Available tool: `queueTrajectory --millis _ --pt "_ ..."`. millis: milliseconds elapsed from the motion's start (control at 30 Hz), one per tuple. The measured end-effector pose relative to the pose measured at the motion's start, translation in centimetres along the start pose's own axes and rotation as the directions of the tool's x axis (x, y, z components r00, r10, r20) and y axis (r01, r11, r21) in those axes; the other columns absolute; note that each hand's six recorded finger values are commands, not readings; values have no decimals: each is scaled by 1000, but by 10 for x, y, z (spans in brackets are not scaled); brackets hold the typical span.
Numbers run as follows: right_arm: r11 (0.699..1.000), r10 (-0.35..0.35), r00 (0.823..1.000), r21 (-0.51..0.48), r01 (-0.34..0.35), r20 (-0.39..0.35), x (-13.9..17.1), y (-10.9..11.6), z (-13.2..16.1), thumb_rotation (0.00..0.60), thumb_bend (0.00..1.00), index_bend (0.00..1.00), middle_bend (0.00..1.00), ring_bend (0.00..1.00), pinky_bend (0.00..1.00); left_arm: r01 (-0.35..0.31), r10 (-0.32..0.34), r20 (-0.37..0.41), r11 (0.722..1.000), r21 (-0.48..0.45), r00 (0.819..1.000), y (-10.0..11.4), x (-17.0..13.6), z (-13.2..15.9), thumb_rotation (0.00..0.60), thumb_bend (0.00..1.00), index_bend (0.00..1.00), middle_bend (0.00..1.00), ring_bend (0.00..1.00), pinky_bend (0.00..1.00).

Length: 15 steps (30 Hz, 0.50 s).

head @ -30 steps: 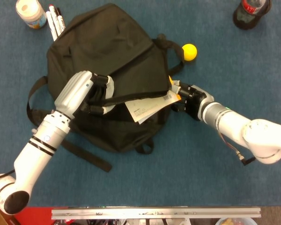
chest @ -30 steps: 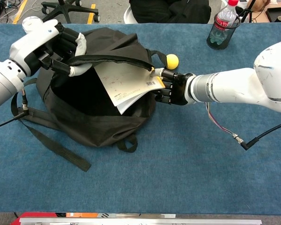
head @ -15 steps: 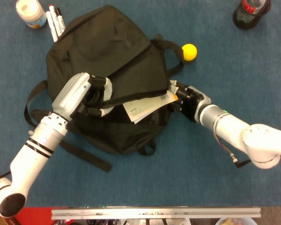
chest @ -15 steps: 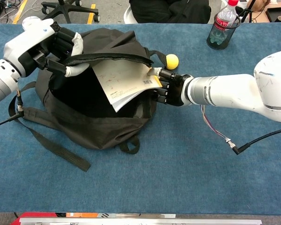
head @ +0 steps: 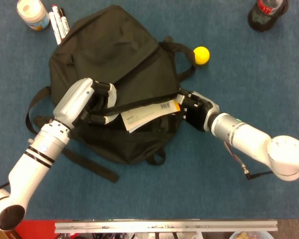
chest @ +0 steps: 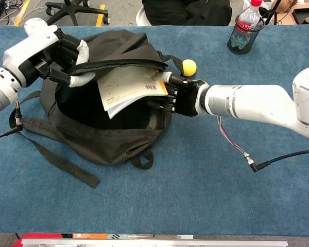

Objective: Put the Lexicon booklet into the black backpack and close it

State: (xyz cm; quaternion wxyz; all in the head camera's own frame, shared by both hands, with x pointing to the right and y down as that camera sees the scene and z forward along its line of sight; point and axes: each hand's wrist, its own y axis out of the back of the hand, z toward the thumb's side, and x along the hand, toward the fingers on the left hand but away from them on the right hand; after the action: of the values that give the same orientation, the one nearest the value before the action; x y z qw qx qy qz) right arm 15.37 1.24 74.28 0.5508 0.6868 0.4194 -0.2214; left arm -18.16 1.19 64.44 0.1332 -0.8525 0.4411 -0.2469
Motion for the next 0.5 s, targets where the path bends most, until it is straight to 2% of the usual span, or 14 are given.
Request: queueTrajectory --millis 100,167,400,500 --pt "999 31 1000 24 -31 -2 3 -1 0 600 717 73 199 125 319 0 0 0 1000 1 1000 0 -1 0 600 327 733 794 772 937" --pt "998 46 999 41 -46 -6 5 -1 1 600 716 8 160 98 292 0 0 -1 1000 1 1000 0 -1 0 600 327 733 794 772 937" --pt "994 78 997 74 -77 -2 12 3 1 600 708 0 45 6 199 5 -5 0 1000 1 1000 -1 0 -1 600 327 731 793 772 937" --pt "992 91 996 92 -92 10 17 6 1 600 707 0 3 0 152 2 -2 -2 1000 2 1000 0 0 -1 600 327 729 792 772 937"
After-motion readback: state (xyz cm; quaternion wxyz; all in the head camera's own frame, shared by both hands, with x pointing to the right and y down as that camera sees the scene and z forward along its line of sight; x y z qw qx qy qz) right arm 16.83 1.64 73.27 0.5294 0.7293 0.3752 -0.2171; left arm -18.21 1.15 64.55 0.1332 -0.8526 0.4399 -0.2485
